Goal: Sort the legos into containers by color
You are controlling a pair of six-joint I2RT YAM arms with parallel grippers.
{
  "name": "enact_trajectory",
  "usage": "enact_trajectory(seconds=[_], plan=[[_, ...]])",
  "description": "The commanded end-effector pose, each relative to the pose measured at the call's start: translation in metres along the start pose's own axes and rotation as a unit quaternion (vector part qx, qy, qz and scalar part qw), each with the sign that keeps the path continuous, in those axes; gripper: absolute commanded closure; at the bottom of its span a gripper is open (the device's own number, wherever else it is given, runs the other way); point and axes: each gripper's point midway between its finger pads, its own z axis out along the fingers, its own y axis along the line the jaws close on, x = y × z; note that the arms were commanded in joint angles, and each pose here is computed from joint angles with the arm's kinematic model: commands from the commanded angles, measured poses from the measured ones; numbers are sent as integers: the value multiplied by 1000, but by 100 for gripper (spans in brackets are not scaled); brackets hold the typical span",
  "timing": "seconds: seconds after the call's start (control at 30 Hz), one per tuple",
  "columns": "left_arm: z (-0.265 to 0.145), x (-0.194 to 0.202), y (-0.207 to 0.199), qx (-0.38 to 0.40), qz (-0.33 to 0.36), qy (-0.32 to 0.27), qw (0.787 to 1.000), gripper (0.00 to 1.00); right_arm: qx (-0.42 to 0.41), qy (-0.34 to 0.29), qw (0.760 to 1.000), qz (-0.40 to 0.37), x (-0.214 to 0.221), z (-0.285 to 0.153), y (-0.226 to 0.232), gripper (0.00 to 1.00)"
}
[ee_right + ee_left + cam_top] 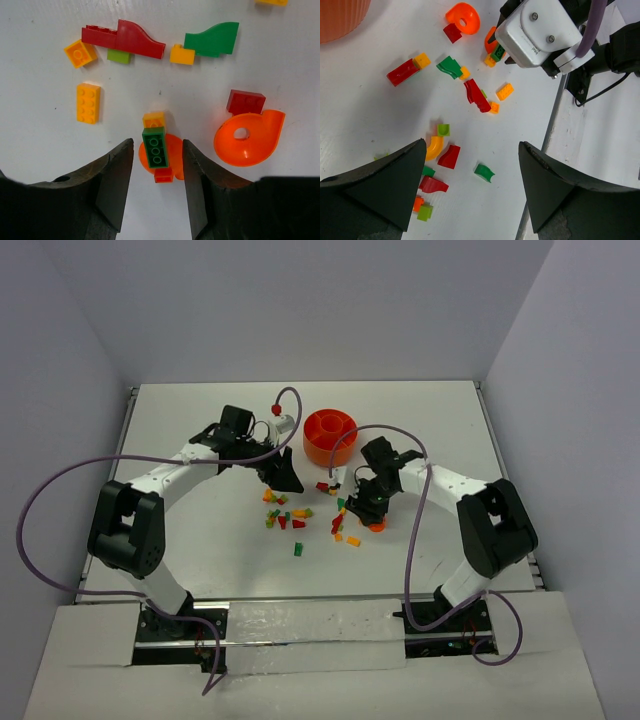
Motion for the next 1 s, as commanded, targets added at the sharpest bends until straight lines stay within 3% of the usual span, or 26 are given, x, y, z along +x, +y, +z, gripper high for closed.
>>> enact_trajectory(seconds=[0.0, 0.43, 0.5, 0.63, 0.97], plan=[[-6, -22, -9, 13, 33, -28, 999, 16, 9, 4, 1000, -7, 0, 9, -3, 50], [-6, -22, -7, 11, 26, -36, 999, 19, 3, 1, 1000, -17, 2, 3, 5, 75], [-7, -24, -11, 16, 23, -47, 998, 22, 0, -17, 1000, -10, -10, -5, 7, 86], [-9, -26, -21, 31, 32, -75, 996, 27, -20, -71, 997, 7, -39, -22, 16, 94], [-9, -28, -56, 115, 79, -105, 985, 42, -134, -187, 971, 56, -108, -67, 52, 100]])
